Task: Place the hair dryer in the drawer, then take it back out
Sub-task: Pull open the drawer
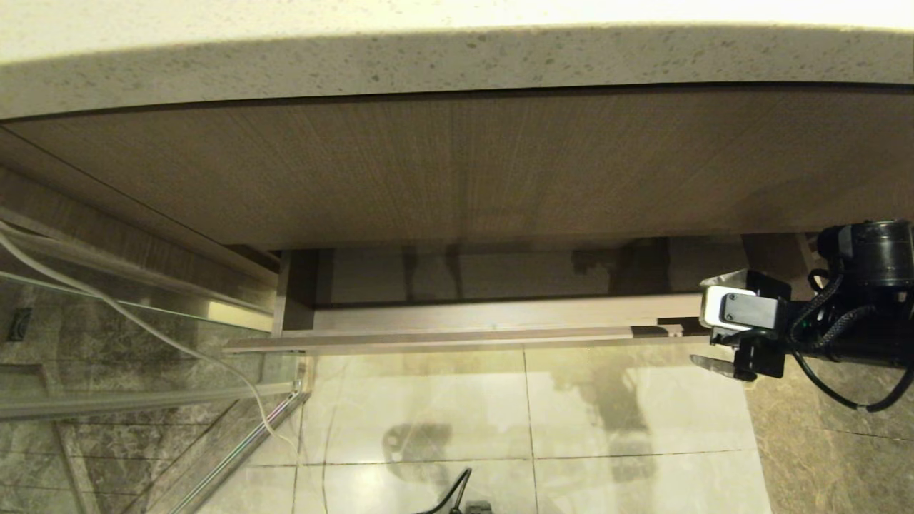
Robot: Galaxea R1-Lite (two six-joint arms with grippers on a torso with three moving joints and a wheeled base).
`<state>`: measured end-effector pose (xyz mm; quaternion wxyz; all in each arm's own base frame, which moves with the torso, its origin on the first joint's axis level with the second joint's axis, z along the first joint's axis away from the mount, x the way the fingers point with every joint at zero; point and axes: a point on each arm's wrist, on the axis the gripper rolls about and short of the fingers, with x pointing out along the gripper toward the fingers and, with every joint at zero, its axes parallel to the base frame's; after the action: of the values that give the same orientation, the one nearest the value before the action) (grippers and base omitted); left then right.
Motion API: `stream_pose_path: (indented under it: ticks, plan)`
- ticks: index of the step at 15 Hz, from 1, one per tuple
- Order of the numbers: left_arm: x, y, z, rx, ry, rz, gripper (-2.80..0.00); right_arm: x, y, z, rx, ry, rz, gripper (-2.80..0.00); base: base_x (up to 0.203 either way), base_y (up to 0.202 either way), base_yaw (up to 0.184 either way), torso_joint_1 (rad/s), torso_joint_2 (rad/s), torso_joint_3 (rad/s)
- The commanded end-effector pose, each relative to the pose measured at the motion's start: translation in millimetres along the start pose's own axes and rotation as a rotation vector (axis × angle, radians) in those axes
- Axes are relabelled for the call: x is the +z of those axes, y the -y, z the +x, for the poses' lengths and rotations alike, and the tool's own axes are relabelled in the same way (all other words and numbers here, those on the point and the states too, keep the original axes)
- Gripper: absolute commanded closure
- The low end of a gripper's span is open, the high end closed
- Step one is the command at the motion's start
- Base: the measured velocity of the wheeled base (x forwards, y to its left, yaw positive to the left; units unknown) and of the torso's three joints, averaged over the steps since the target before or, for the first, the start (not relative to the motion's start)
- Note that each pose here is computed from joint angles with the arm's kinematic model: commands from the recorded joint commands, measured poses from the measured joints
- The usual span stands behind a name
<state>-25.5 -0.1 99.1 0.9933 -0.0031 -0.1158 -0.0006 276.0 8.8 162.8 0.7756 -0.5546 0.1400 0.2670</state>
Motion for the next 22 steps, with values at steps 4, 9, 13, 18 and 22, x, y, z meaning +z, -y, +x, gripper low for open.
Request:
stream_pose_path:
  ticks: [4,9,13,18,22]
  plan:
    - [-12,-0.1,1,0.001,-0.039,0.000,0.00,14,4,-62,-0.058,0.006,-0.007,-2.80,0.000,0.000,0.000,0.000,0.00,0.000]
    - [-12,-0.1,1,0.001,-0.039,-0.001,0.00,14,-8,-97,-0.134,-0.184,0.018,-2.80,0.000,0.000,0.000,0.000,0.00,0.000]
    - [-12,-0.1,1,0.001,-0.039,0.000,0.00,19,-11,-124,-0.229,-0.245,0.077,-2.80,0.000,0.000,0.000,0.000,0.00,0.000]
    - [-11,-0.1,1,0.001,-0.038,-0.001,0.00,25,-30,-177,-0.336,-0.288,0.084,-2.80,0.000,0.000,0.000,0.000,0.00,0.000]
    - [-12,-0.1,1,0.001,-0.039,-0.001,0.00,26,-47,-222,-0.524,-0.400,0.122,-2.80,0.000,0.000,0.000,0.000,0.00,0.000]
